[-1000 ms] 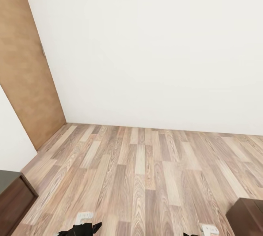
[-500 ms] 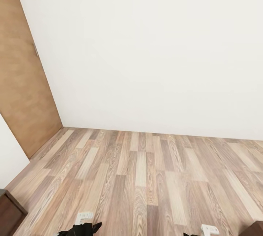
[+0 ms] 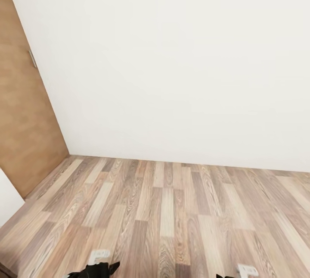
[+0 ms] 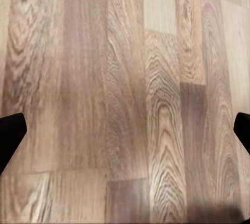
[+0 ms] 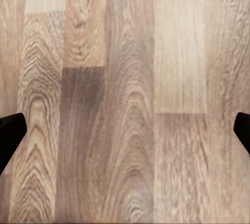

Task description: In the bedroom, move the book from the bed onto either nightstand, and place the two sandals side by side next to the bed.

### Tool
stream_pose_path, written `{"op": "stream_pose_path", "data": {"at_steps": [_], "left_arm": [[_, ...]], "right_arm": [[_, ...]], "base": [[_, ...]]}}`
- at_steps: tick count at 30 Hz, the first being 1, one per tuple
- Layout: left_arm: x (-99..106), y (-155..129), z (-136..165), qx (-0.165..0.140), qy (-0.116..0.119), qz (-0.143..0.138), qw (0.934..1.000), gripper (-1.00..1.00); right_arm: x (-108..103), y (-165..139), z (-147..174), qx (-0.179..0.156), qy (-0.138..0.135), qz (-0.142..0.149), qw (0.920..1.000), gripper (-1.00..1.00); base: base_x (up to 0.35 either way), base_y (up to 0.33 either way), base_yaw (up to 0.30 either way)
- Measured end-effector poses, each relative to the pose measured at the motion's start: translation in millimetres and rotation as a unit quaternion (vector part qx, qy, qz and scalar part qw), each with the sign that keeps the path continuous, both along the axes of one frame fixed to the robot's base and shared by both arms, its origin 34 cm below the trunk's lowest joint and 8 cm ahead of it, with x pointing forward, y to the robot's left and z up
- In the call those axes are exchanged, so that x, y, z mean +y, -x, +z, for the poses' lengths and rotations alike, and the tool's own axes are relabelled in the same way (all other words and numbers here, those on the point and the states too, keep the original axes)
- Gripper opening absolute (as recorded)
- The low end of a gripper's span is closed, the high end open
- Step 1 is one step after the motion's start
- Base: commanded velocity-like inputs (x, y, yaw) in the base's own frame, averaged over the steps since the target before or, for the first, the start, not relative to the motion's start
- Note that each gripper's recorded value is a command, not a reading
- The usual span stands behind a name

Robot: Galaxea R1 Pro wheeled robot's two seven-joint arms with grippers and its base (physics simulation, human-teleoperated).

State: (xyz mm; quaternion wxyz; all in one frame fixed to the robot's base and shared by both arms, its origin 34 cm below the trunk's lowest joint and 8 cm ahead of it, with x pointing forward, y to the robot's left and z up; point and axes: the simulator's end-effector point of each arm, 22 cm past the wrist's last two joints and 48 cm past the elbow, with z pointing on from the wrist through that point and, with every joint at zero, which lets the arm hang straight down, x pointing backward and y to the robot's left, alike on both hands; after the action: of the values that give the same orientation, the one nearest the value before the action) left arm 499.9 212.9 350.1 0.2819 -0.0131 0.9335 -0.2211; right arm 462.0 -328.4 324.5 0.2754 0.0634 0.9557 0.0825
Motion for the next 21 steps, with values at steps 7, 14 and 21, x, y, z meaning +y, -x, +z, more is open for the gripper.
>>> {"op": "stream_pose_path", "data": {"at_steps": [7, 14, 21], "left_arm": [[0.0, 0.1, -0.1, 0.000, 0.000, 0.000, 1.0000, 1.00], [0.0, 0.1, -0.1, 0.000, 0.000, 0.000, 1.0000, 1.00], [-0.1, 0.1, -0.1, 0.000, 0.000, 0.000, 1.0000, 1.00]], "right_arm": [[-0.2, -0.3, 0.2, 0.000, 0.000, -0.001, 1.0000, 1.00], [-0.2, -0.4, 0.2, 0.000, 0.000, -0.001, 1.0000, 1.00], [-0.2, -0.3, 0.2, 0.000, 0.000, -0.001, 1.0000, 1.00]], "base": [[0.321, 0.000, 0.000], [0.321, 0.000, -0.016], [0.321, 0.000, -0.161]]}}
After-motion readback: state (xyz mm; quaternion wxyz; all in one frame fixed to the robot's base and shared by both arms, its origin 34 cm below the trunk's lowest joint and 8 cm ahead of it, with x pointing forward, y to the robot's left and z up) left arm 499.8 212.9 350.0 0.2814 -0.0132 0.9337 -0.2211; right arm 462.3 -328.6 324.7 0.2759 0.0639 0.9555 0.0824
